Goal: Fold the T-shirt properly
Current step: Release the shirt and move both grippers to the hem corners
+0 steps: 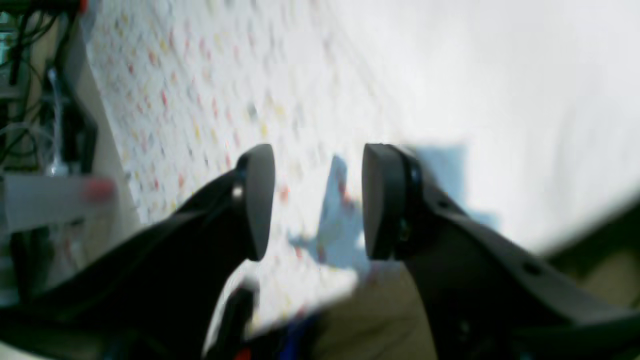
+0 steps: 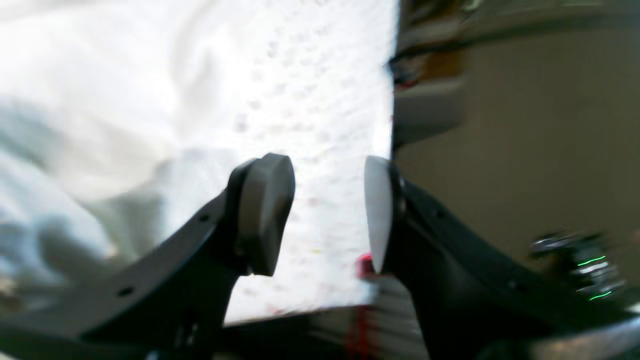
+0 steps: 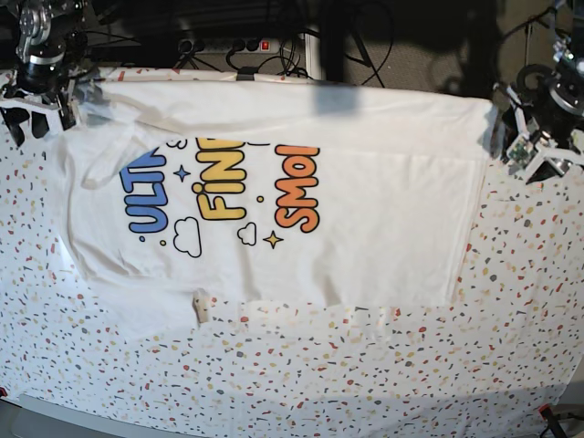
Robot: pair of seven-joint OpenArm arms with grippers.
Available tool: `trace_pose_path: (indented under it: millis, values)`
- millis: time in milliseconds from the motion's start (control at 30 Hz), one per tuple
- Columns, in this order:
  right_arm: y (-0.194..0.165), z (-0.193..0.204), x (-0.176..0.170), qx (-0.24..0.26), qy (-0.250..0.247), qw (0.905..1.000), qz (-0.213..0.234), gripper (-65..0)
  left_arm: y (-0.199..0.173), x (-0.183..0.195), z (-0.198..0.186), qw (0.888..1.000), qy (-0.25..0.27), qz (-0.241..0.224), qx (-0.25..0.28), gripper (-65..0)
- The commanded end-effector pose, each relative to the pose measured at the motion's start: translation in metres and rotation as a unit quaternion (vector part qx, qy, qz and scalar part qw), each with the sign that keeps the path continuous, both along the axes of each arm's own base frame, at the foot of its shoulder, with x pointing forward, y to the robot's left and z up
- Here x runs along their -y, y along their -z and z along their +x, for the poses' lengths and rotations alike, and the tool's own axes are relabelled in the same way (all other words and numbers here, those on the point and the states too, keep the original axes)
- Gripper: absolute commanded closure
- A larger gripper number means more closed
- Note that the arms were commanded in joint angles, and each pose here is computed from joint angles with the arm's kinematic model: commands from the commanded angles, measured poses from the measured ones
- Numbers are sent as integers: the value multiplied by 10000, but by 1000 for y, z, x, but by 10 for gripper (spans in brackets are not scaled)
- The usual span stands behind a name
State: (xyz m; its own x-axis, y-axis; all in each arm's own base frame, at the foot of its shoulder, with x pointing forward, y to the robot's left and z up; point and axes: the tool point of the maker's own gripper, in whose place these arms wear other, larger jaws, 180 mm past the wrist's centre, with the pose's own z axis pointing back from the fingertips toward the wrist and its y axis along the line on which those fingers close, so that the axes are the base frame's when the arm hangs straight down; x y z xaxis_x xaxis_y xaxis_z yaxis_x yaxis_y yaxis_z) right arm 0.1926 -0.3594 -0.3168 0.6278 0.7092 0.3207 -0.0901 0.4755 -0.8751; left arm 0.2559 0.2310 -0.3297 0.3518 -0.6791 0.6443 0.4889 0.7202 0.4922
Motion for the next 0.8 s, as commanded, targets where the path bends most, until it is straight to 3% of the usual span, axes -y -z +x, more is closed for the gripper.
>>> trace_pose_path:
  millis: [0, 133, 233, 467, 633, 767]
  values:
    - [-17, 19, -1, 349, -109, 9993, 43, -271, -16, -1, 14, 9994, -45, -212, 270, -277]
    - [-6, 46, -12, 139, -59, 9960, 875, -271, -17, 1, 41, 9950, -61, -985, 171, -277]
    - [-8, 73, -30, 194, -222, 9853, 1684, -271, -18, -11, 67, 9875, -329, -1525, 241, -277]
    - [-27, 140, -73, 194, -608, 9361, 3460, -271, -11, -42, 129, 9582, -854, -2723, 182, -277]
    - [-28, 174, -56, -78, -497, 9071, 4179, -270, 8, -53, 167, 9350, -1314, -3286, -219, -277]
    - [-26, 192, -32, -201, -247, 8794, 4751, -269, 19, -47, 198, 9072, -1640, -3845, -470, -277]
